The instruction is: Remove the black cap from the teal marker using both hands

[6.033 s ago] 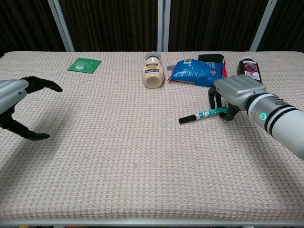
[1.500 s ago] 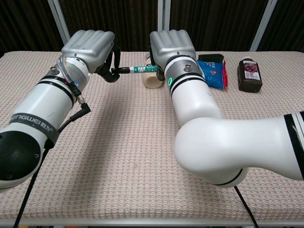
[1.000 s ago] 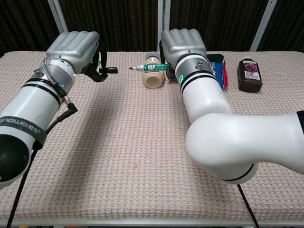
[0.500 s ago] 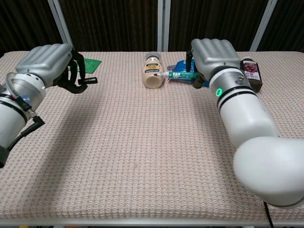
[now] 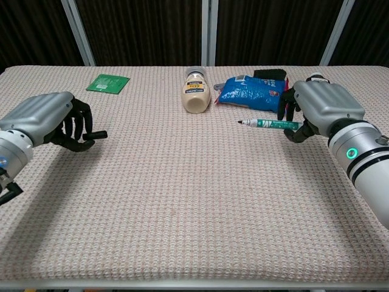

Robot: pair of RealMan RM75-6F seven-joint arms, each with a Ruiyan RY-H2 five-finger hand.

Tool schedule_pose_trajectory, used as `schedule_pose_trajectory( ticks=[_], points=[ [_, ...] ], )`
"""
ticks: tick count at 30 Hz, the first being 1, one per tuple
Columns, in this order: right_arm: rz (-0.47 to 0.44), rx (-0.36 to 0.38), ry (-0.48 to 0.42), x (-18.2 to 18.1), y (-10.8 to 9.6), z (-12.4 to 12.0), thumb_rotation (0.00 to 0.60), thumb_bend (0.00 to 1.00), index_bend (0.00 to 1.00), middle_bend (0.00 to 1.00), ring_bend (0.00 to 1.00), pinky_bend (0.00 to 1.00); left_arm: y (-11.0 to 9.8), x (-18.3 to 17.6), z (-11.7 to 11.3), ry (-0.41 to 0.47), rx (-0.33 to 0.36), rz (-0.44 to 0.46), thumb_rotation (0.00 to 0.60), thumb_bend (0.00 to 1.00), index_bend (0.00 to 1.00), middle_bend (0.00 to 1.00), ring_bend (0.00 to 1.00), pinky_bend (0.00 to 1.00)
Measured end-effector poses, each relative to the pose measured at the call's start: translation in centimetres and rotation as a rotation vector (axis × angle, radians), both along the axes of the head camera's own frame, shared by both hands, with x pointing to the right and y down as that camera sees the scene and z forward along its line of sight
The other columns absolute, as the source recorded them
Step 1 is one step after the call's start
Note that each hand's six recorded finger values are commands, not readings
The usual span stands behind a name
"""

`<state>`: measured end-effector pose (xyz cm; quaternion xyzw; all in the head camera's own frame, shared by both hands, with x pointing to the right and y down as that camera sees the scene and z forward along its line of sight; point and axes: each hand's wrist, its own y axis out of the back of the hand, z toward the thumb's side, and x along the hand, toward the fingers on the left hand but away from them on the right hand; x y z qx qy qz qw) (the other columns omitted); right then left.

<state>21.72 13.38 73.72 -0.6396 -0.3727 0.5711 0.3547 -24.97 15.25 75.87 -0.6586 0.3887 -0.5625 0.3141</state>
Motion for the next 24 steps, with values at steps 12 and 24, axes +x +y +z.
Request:
schedule_pose_trajectory(
  ticks=[12, 24],
  points=[
    [-0.043, -0.049, -0.038, 0.2, 0.2, 0.8, 0.6, 0.07, 0.32, 0.3, 0.12, 0.12, 0.1, -0.5, -0.3, 0.014, -0.016, 0.054, 0.6, 0.07, 0.3, 0.33, 0.26, 0.32],
    [0.022, 0.098, -0.101, 3.5, 0.6, -5.0, 0.6, 0.06, 0.29, 0.27, 0.08, 0.05, 0.4, -1.7, -3.9, 0.068, 0.046, 0.005, 0.6, 0.05, 0.29, 0.29, 0.2, 0.23]
  ],
)
